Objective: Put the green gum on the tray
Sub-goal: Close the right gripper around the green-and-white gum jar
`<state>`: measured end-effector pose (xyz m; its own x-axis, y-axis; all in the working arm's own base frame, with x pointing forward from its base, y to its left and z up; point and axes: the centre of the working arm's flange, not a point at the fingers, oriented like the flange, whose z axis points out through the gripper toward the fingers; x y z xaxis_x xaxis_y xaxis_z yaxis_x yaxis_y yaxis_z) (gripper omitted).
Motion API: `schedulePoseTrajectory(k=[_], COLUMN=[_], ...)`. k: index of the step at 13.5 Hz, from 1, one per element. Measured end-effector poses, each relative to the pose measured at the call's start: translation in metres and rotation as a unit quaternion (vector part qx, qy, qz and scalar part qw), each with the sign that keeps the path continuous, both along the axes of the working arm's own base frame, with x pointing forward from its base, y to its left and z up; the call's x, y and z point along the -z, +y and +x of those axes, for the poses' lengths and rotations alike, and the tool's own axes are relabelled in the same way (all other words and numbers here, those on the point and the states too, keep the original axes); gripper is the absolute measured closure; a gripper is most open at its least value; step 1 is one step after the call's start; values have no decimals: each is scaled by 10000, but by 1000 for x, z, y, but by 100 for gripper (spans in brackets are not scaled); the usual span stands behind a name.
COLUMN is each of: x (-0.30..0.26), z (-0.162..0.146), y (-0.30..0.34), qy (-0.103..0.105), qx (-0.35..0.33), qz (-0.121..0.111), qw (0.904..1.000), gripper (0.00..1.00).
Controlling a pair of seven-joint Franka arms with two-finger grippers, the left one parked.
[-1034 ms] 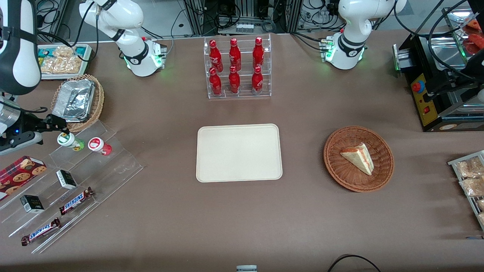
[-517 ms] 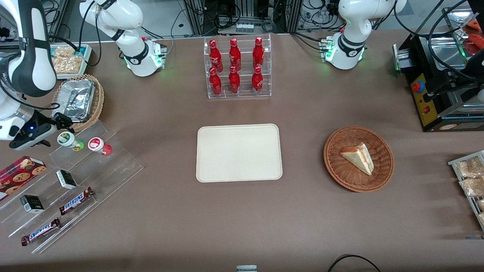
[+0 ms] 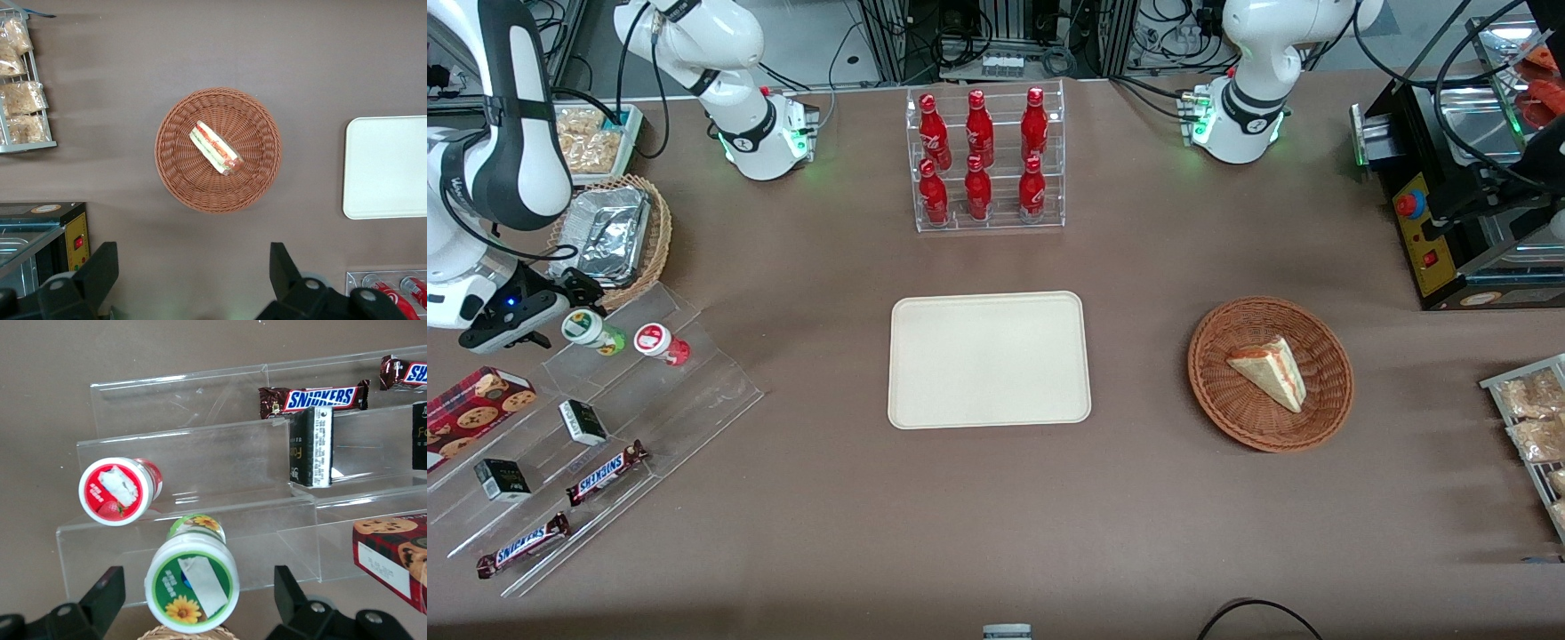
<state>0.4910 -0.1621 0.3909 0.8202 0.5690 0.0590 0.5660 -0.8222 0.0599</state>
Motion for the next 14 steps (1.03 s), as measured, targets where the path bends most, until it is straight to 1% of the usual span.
schedulePoseTrajectory(k=[7,10,12,13,14], x=[8,10,11,11,12], z=[1,2,2,2,2], y=[1,1,1,1,2], qy=[15,29,36,38,38], qx=[-11,-12,-12,-16,-22], qz=[-3,0,1,1,2], qw=[10000,10000,10000,10000,10000], gripper=[1,4,22,34,41])
